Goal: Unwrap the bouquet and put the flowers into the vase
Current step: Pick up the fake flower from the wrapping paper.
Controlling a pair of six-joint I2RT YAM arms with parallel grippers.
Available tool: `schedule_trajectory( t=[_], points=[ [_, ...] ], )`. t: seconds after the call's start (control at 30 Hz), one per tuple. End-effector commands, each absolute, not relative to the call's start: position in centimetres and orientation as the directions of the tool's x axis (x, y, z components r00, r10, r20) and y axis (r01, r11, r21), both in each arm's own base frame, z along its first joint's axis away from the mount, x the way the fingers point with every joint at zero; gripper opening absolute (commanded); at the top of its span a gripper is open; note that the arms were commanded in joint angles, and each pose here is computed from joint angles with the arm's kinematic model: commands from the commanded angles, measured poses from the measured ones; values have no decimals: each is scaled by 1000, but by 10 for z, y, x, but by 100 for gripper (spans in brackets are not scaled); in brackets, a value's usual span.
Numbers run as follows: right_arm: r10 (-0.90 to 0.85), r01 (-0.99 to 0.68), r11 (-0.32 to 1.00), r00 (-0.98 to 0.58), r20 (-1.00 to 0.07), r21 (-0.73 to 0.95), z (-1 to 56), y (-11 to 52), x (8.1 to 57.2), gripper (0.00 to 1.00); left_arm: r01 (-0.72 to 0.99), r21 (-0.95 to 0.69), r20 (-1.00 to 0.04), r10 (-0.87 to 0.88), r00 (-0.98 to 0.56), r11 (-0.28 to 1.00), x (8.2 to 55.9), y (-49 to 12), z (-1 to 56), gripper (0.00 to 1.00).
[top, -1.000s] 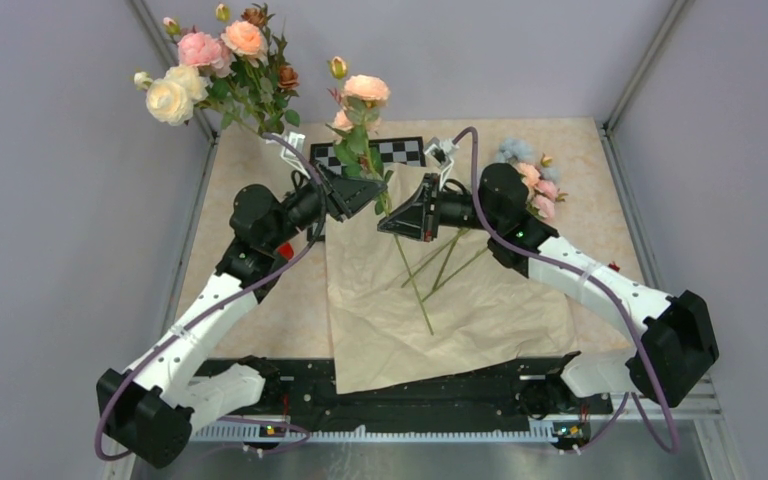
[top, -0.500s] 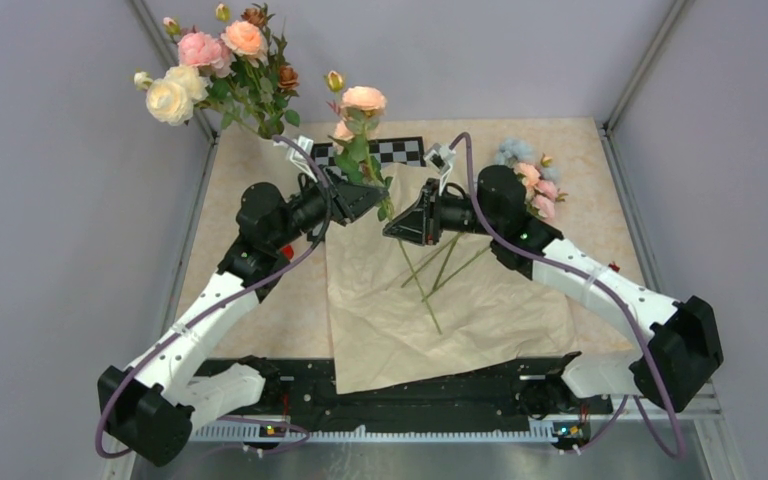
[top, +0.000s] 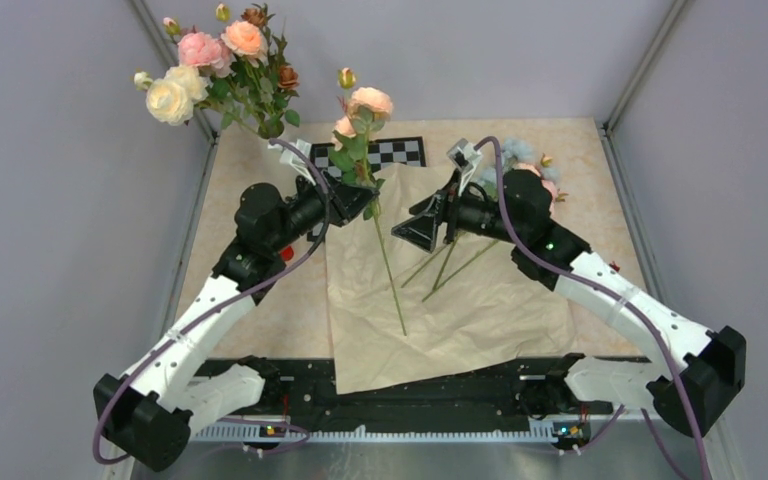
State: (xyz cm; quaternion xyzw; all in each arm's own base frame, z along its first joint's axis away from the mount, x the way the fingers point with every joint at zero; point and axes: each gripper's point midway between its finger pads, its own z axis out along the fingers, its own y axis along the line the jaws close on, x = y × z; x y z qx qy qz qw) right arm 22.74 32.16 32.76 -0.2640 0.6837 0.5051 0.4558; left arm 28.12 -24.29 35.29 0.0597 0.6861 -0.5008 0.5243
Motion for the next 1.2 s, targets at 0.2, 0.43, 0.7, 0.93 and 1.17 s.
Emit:
schedule_trajectory(
  t=[0.2,0.43,0.7,0.93,1.17],
  points=[
    [119,-740,582,-332,-936,337,330,273,238,92,609,-437,-889,-419,-183,662,287,-206,401,0],
    [183,-644,661,-360,-915,385,315,228,251,97,578,-292,-941,-336,-32,762,284,-181,442,0],
    [162,-556,746,-383,-910,366,283,186,261,98,463,19,-965,-105,239,886,286,-146,492,0],
    [207,-486,783,-384,-900,388,268,171,268,98,254,228,-923,126,362,940,302,-113,525,0],
    [238,-451,801,-365,-900,395,268,162,270,98,147,301,-880,216,422,942,333,-108,552,0]
  ],
)
